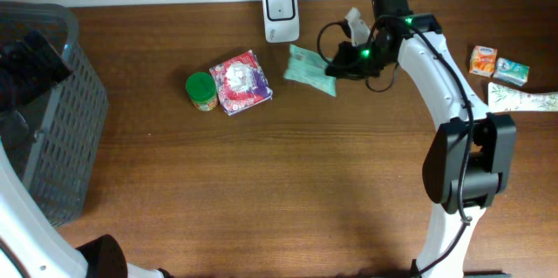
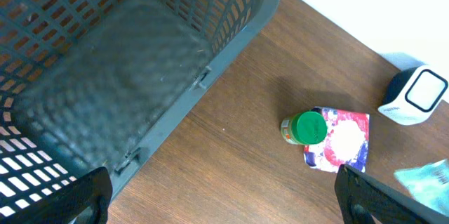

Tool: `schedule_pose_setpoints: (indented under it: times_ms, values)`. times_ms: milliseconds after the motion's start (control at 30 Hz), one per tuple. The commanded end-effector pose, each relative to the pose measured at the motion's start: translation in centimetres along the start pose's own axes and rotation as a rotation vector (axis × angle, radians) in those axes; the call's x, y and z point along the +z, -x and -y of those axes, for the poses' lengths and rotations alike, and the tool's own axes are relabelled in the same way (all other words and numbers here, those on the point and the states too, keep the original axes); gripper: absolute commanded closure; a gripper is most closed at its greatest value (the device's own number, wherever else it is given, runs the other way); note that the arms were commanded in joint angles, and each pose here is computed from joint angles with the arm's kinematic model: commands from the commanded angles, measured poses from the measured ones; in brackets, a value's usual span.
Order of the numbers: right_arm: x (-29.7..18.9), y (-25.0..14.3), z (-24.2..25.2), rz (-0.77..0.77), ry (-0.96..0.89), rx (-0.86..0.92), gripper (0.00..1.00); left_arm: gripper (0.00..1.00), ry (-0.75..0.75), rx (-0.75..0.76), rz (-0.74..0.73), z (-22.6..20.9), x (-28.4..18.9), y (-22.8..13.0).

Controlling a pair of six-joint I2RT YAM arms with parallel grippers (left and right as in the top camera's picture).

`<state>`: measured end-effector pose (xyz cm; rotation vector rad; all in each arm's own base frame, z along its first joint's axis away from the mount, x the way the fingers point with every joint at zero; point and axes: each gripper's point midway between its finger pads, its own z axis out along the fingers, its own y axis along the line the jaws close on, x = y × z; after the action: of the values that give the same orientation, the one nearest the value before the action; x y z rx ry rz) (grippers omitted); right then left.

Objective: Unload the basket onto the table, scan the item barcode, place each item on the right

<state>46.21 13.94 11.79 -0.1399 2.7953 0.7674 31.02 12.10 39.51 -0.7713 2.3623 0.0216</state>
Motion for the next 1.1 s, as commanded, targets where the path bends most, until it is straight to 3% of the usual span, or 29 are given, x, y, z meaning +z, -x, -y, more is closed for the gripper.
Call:
schedule_pose_setpoints:
  times_ms: [0,100,233,300,333,367,400,433,467,567,633,733,800,933,1067]
  values:
    - [-4.7,0.1,4.5,0.038,-0.513,0.033,0.96,0.01,-0.002,-0.013,0.006,-0.1,-0.3,0.0]
    - [-7.1,-2.4,6.2,-0.006,-0.901,0.048,0.96,0.01,-0.002,-0.013,0.006,-0.1,-0.3,0.0]
    - [-4.0,-4.7,4.6,-0.109,-0.966,-0.038,0.95,0.01,-0.002,-0.013,0.006,-0.1,-0.3,0.0]
    - [-1.1,-6.1,2.2,-0.164,-0.882,-0.076,0.85,0.01,-0.002,-0.013,0.006,-0.1,-0.3,0.0]
    - [0.5,-7.1,0.0,-0.188,-0.837,-0.12,0.71,0.01,-0.002,-0.013,0.006,-0.1,-0.3,0.0]
    - [1.5,-7.8,-1.8,-0.203,-0.792,-0.15,0.49,0.01,-0.002,-0.013,0.006,-0.1,-0.3,0.0]
    - [2.6,-8.6,-3.7,-0.217,-0.734,-0.17,0.47,0.01,-0.002,-0.013,0.006,-0.1,-0.3,0.0]
    - [3.2,-8.9,-4.9,-0.221,-0.695,-0.184,0.28,0.01,-0.002,-0.013,0.006,-0.1,-0.3,0.0]
    - [3.4,-9.0,-6.1,-0.217,-0.661,-0.192,0.16,0.01,-0.002,-0.013,0.006,-0.1,-0.3,0.0]
    - [1.3,-6.4,-7.5,-0.145,-0.613,-0.168,0.03,0.01,-0.002,-0.013,0.006,-0.1,-0.3,0.0]
    - [-1.5,-4.4,-5.4,-0.109,-0.622,-0.09,0.01,0.01,-0.002,-0.013,0.006,-0.1,-0.3,0.0]
    - [-3.0,-4.7,-2.2,-0.19,-0.456,0.101,0.01,0.01,-0.002,-0.013,0.006,-0.1,-0.3,0.0]
    - [-3.8,-4.6,-0.1,-0.19,-0.441,0.222,0.04,0.01,-0.002,-0.013,0.006,-0.1,-0.3,0.0]
    - [-0.2,-5.6,2.0,-0.161,-0.438,0.479,0.07,0.01,-0.002,-0.013,0.006,-0.1,-0.3,0.0]
    - [3.2,-6.3,1.5,-0.173,-0.321,0.579,0.13,0.01,-0.002,-0.013,0.006,-0.1,-0.3,0.0]
